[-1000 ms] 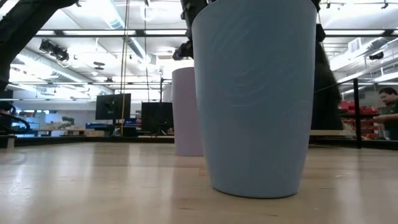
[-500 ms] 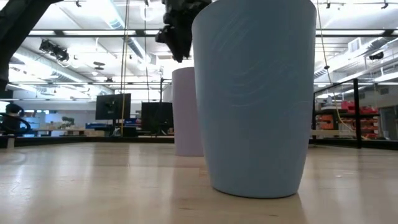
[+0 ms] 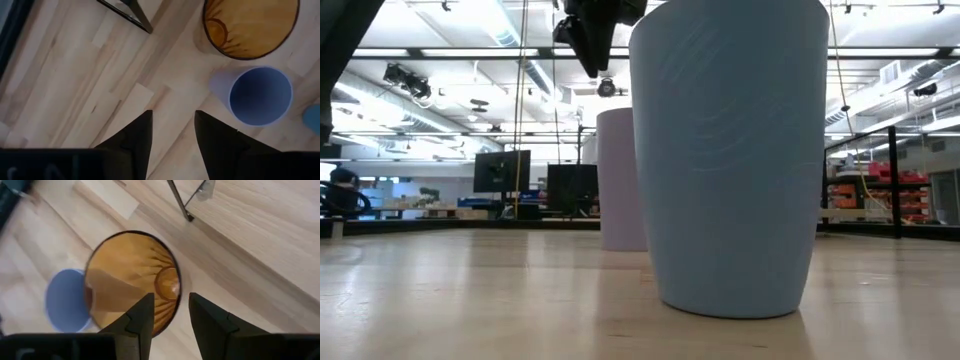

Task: Stack small to large cups/mugs on shelf
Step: Put the brown cup on the shelf

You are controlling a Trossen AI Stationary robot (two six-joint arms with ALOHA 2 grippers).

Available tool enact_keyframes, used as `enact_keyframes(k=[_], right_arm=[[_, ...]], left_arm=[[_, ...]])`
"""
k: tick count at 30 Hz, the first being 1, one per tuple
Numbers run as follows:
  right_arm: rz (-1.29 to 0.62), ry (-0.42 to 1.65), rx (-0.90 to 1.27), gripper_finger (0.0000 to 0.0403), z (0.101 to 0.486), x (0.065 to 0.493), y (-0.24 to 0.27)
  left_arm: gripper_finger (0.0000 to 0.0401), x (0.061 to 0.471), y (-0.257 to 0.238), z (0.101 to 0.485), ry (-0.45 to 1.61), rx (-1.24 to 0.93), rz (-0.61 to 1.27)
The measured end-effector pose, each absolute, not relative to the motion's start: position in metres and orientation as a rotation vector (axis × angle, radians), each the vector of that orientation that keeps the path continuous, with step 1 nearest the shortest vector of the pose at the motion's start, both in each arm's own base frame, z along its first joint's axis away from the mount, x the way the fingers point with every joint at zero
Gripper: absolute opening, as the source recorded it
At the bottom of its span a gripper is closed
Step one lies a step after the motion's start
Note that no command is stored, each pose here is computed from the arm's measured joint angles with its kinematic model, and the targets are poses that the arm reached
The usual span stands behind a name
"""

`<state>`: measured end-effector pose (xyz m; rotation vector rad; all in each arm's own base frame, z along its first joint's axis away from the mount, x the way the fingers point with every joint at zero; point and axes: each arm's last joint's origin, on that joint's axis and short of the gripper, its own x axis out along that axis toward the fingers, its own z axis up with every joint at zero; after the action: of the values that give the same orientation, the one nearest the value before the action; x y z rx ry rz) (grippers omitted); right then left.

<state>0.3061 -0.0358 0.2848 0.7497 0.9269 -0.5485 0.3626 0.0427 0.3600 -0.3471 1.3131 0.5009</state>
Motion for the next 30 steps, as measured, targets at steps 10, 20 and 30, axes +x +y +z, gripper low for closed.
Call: enact_keyframes(k=[10,20,30], right_arm=[[-0.574,0.987,0.727,0.0129,0.273,0.314,-0.037],[-0.58,1.049,0.703,0.0126,0.257,0.322,-0.038],[-0.582,1.046,0.679,0.0029,0.258,0.321,-0.046]], left_arm=[[0.0152,0.362,0.043,0.361,1.309,-0.346,0.506],[0.0155,0.362,0.043,0.361,1.308,-0.341,0.5],[0.0142,0.363,0.038,0.361,1.31,-0.33,0.488]])
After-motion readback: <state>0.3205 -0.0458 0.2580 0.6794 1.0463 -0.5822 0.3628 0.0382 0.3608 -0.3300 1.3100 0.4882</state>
